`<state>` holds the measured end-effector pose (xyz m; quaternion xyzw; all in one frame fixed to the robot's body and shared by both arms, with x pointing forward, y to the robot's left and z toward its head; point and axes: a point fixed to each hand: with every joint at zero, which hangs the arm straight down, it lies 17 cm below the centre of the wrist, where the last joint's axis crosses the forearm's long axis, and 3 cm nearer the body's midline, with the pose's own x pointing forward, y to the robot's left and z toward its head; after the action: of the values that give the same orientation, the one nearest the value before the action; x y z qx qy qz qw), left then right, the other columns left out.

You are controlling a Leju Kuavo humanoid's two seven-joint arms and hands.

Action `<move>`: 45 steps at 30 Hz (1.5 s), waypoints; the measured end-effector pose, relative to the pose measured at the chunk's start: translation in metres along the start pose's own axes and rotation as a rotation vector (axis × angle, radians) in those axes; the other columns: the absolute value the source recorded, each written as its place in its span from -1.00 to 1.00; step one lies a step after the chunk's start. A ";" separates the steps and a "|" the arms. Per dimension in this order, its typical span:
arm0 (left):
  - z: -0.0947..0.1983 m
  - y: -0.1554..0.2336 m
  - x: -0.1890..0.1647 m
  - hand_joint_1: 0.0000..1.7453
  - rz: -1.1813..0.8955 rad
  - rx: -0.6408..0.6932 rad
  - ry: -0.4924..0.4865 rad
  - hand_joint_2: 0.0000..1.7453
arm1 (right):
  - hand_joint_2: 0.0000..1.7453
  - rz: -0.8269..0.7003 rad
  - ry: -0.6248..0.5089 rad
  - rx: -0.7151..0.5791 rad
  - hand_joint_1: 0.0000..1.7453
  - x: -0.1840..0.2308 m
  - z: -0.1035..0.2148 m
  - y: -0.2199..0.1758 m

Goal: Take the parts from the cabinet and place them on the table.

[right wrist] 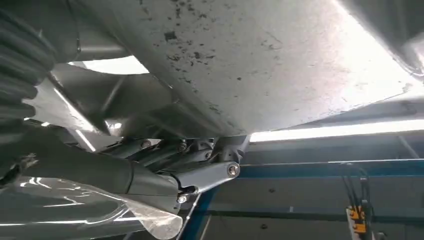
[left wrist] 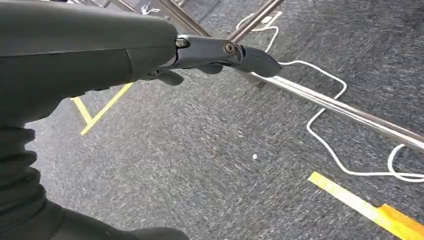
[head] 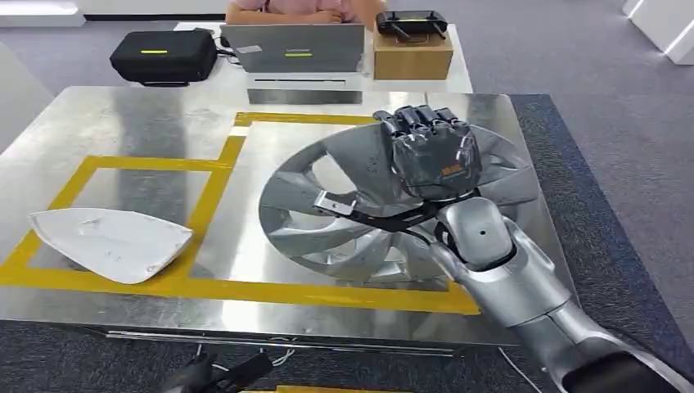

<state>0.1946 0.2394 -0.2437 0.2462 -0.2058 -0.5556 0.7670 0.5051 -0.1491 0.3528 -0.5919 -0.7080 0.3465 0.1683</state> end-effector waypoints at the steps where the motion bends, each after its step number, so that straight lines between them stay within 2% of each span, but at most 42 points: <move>1: 0.000 0.000 0.000 -1.00 -0.001 0.000 0.001 1.00 | 1.00 0.001 -0.001 0.000 1.00 0.000 0.000 0.000; 23: -0.001 0.003 0.001 -1.00 -0.009 0.008 -0.002 1.00 | 1.00 0.006 -0.010 0.002 1.00 0.002 -0.002 0.002; 24: -0.001 0.003 0.001 -1.00 -0.009 0.008 -0.002 1.00 | -1.00 0.006 -0.010 0.002 -1.00 0.002 -0.002 0.002; 40: -0.001 0.003 0.001 -1.00 -0.009 0.005 -0.002 1.00 | -1.00 0.008 -0.013 -0.001 -1.00 0.002 -0.004 0.001; 41: -0.001 0.003 0.001 -1.00 -0.009 0.005 -0.002 -1.00 | -1.00 0.008 -0.013 0.000 -1.00 0.003 -0.004 0.002; 45: -0.001 0.001 0.001 -1.00 -0.013 -0.003 -0.002 -1.00 | -1.00 0.008 -0.017 0.004 -1.00 0.004 -0.003 0.003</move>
<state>0.1963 0.2385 -0.2434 0.2456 -0.2041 -0.5613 0.7635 0.5081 -0.1441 0.3526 -0.5916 -0.7064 0.3534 0.1620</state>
